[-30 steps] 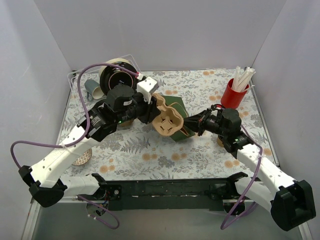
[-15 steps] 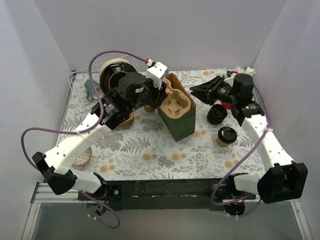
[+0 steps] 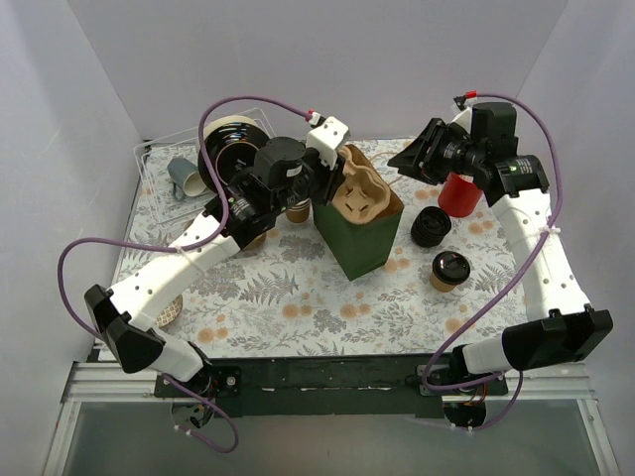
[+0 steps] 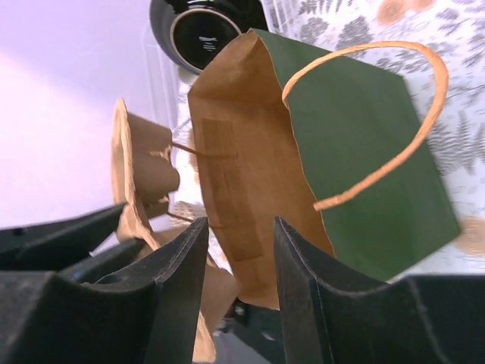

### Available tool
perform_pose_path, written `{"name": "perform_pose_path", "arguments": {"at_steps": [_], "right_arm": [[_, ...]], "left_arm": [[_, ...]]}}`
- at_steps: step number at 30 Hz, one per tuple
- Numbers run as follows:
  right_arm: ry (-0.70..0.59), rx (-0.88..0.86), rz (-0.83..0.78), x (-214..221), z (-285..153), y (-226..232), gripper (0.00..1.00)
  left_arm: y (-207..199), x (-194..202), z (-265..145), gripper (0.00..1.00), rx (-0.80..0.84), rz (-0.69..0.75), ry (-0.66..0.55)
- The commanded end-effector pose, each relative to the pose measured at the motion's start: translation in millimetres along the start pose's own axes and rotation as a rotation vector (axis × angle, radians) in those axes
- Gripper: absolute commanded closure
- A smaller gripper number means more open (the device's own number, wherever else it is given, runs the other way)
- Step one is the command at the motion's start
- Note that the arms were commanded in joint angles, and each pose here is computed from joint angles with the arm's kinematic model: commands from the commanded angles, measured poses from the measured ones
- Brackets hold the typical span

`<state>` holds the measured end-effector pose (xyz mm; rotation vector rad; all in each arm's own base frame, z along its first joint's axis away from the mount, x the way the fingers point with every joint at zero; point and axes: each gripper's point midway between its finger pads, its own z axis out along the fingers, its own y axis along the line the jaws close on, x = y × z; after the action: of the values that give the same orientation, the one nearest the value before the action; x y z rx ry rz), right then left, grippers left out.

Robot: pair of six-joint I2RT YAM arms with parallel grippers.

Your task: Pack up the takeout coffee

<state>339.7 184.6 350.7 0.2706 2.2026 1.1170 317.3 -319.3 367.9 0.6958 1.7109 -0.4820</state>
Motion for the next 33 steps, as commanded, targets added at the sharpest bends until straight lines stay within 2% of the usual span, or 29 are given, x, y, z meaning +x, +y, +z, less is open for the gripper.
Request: {"name": "perform_pose_path", "arguments": {"at_steps": [1,6,16,20,26,29,33], "right_arm": [[-0.034,0.076,-0.155,-4,-23,-3,0.52],[-0.034,0.093,-0.186,9,-32,-13,0.52],[-0.023,0.116,-0.211,20,-37,-24,0.51],[-0.017,0.108,-0.208,25,-36,-28,0.51],[-0.030,0.097,-0.243,23,-39,-24,0.51],[-0.025,0.073,-0.286,22,-38,-21,0.50],[0.000,0.074,-0.374,23,-33,-27,0.50]], "left_arm": [[-1,-52,-5,0.92,0.028,0.030,-0.144],[-3,-78,1,0.92,0.038,0.051,-0.211],[-1,-89,30,0.91,0.036,0.125,-0.247],[-10,-101,42,0.91,0.084,0.127,-0.279],[6,-70,54,0.93,0.052,0.164,-0.201],[17,-41,54,0.92,0.035,0.171,-0.137],[23,-28,51,0.91,0.052,0.169,-0.112]]}}
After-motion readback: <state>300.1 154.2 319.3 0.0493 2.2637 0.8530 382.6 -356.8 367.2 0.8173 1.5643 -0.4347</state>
